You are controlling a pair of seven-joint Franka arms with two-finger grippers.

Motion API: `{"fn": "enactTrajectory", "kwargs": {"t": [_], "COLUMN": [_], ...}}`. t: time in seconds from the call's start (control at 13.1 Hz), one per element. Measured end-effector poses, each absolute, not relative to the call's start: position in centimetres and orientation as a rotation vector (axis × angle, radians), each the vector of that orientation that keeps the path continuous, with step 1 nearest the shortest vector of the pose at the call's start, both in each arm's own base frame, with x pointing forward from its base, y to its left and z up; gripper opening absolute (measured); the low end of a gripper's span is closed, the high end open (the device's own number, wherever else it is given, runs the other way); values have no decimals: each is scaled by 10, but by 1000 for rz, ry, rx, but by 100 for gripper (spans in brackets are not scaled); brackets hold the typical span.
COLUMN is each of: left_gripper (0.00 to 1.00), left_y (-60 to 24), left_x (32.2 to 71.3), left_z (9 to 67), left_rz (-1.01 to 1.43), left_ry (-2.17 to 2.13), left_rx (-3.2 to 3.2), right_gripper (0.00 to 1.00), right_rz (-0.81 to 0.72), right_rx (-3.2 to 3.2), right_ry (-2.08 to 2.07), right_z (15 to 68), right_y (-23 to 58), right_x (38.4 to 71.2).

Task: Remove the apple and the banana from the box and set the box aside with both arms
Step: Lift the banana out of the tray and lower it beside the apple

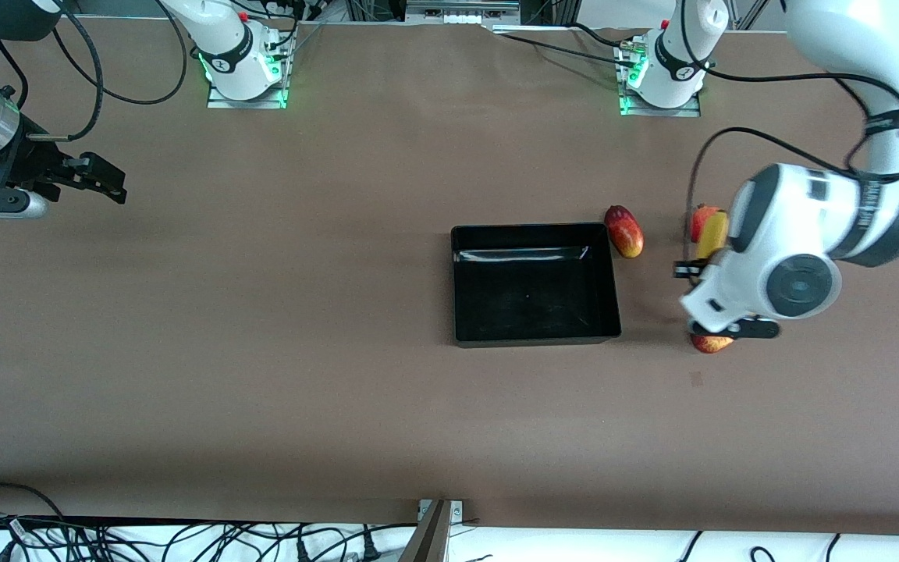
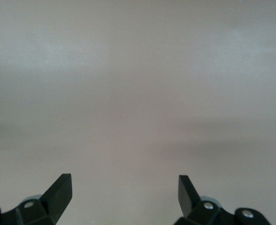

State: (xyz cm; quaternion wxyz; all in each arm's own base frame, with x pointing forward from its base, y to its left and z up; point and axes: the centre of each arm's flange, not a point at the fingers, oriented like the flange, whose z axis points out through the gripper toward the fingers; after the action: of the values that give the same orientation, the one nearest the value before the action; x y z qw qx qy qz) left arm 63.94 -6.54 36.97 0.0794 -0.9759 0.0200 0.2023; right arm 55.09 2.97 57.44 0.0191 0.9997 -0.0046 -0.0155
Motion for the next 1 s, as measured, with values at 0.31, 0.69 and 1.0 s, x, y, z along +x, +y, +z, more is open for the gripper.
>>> {"fn": "enactTrajectory", "kwargs": {"t": [0.31, 0.69, 1.0], "left_gripper": [34, 34, 34], "left_y": [45, 146, 153], "left_x": [660, 666, 643], "left_z": [367, 283, 208], "left_rz": [438, 236, 79], "left_ry": [183, 224, 232], "left_rx": [-2963, -2982, -3017], "right_gripper": [100, 100, 100], "right_rz": [-48, -47, -17], "right_rx": [3103, 3103, 3110], "right_ry": [-14, -14, 5], "right_z": [574, 575, 583], "right_y": [30, 30, 37], "right_x": [551, 551, 552]}}
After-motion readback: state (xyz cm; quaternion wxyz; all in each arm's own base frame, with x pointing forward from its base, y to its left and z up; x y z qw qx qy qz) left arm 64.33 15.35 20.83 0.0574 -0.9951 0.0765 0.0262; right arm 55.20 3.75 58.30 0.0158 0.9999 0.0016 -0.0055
